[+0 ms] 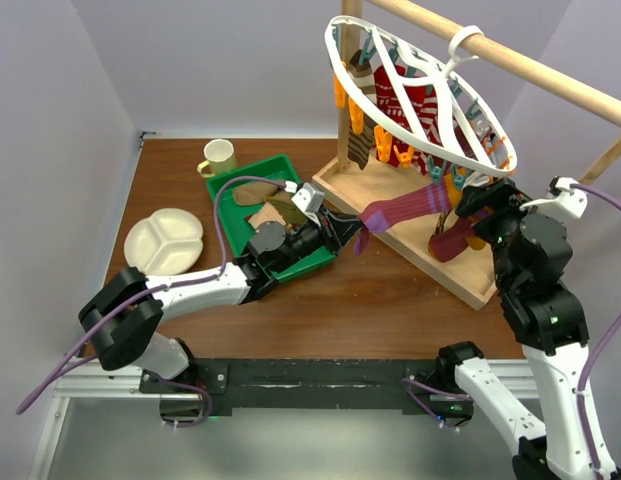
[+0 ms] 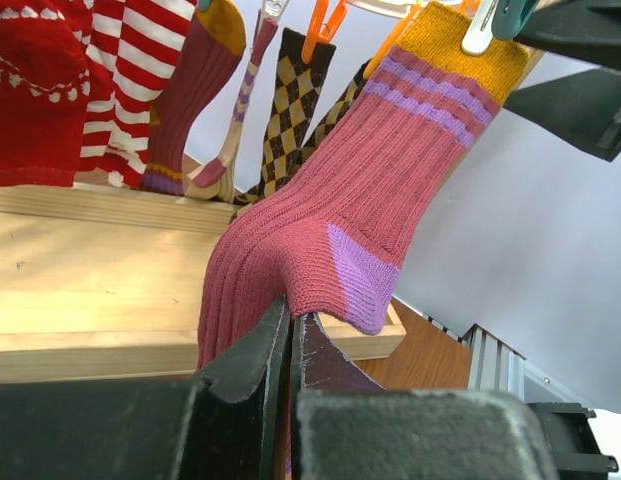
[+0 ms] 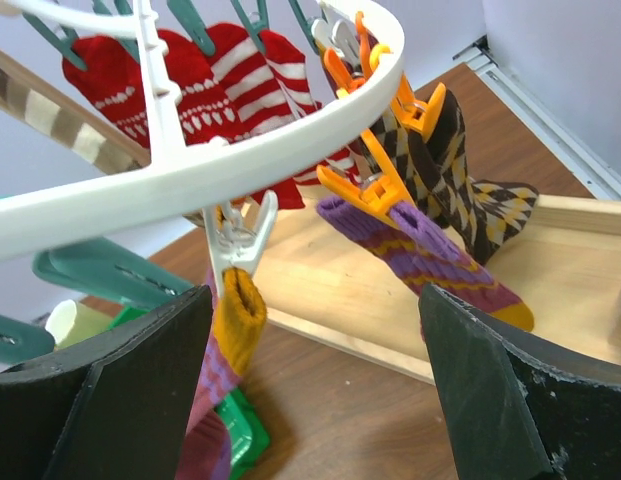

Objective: Remove the socks clipped to the hanger
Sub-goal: Remove the sock from the hanger.

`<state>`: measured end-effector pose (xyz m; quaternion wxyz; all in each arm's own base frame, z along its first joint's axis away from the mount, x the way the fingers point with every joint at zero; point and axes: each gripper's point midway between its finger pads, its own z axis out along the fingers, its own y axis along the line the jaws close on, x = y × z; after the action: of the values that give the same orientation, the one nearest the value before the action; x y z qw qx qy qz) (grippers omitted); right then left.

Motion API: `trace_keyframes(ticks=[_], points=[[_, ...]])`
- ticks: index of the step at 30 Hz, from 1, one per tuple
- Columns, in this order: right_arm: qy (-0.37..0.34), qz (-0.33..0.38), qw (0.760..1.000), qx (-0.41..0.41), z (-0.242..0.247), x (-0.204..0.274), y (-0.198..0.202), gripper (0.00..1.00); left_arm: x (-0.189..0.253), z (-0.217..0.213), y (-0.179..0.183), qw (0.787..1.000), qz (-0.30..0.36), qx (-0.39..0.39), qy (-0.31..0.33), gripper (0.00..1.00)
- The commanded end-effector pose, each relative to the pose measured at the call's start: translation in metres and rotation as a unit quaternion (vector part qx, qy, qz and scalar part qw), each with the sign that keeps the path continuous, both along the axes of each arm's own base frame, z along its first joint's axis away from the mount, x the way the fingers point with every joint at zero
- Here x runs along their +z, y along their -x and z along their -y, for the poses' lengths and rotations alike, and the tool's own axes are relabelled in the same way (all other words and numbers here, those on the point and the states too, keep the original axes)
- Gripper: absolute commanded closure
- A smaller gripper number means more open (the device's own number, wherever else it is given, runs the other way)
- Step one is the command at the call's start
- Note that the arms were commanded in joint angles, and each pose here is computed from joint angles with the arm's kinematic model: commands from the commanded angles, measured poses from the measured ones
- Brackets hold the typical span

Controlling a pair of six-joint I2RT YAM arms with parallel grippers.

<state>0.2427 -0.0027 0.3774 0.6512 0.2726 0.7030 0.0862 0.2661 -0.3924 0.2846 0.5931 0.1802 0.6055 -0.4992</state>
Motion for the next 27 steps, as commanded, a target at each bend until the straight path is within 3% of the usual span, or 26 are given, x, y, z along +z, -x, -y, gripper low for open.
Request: trace_keyframes(ticks=[1,27], points=[[-0.033,0.049,0.998,-0.017,0.002,0.030,-0.005,0.13,0.020,-0.005,0.003,0.999,0.016,-0.002,0.028,1.00],[-0.071,0.078,0.994,-0.020,-0.005,0.029,-0.029,0.24,0.022,-0.005,0.005,0.999,0.019,-0.007,0.028,1.00]])
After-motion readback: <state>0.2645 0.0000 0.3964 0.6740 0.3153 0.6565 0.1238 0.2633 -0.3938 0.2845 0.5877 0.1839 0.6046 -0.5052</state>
